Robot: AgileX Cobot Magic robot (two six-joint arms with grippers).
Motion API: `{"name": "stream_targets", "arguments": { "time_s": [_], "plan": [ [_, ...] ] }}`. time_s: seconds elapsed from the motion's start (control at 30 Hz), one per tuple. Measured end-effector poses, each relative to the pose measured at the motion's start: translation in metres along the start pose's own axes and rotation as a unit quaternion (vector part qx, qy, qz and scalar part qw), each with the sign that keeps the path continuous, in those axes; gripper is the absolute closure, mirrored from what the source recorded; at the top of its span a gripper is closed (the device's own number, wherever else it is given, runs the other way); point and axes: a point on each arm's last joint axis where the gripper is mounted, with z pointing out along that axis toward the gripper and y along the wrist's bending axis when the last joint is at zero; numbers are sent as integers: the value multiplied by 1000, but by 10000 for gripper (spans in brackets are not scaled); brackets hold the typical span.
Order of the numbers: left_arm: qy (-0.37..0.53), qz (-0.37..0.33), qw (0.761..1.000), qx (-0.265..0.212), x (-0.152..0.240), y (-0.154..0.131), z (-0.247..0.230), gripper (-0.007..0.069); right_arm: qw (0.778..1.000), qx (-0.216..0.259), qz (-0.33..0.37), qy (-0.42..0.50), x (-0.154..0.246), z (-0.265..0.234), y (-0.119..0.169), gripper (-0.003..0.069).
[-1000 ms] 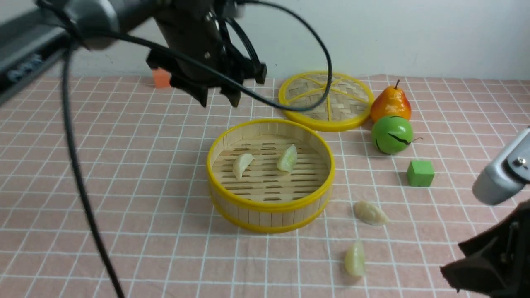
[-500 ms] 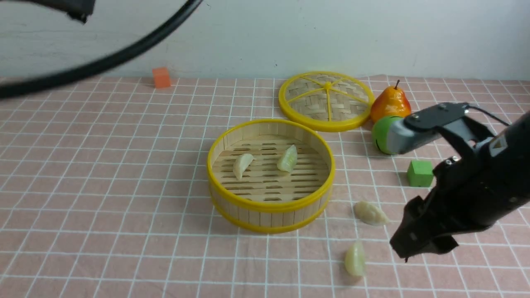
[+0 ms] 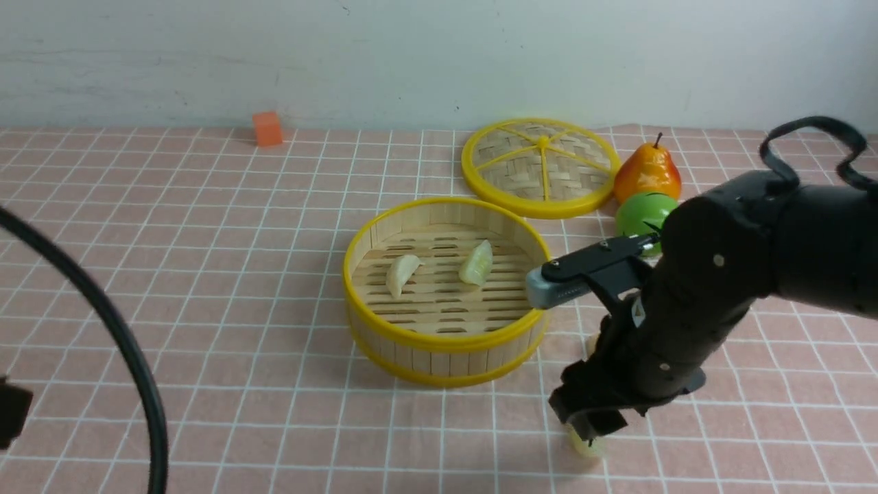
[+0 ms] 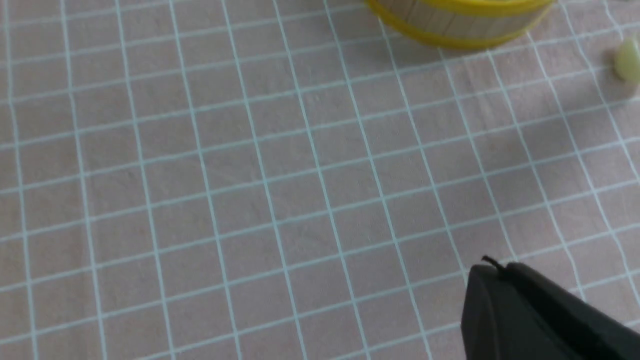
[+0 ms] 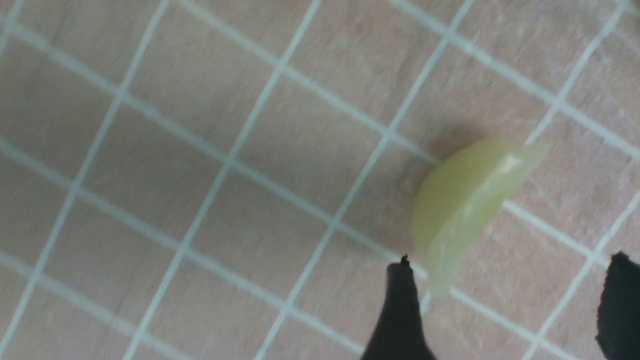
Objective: Put the dumplings into the steamer on the table with the pink tablecloth.
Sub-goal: 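Reach for and grasp a dumpling lying on the table beside the steamer, then place the dumpling in the bamboo steamer basket with the right gripper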
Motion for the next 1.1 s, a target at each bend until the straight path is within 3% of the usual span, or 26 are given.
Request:
{"name": "stream_targets", "arguments": {
  "time_s": [0.37, 0.47, 0.63, 0.7, 0.87, 1.1],
  "plan": [
    [14, -3, 1000, 5, 13, 1, 9, 639, 998, 20, 60, 19, -4, 51, -3, 164],
    [12, -3, 1000, 6, 13, 1, 9, 639, 997, 22, 61, 30, -3, 52, -3, 211],
    [12, -3, 1000, 6, 13, 1, 9, 639, 997, 30, 55, 40, -2, 51, -4, 383],
    [12, -3, 1000, 6, 13, 1, 9, 639, 997, 39, 45, 42, -2, 50, -6, 400],
    [12, -3, 1000, 6, 13, 1, 9, 639, 998, 52, 21, 30, -13, 24, -7, 400],
    [12, -3, 1000, 6, 13, 1, 9, 639, 996, 18, -56, -62, -63, -46, 20, 400]
  ]
}}
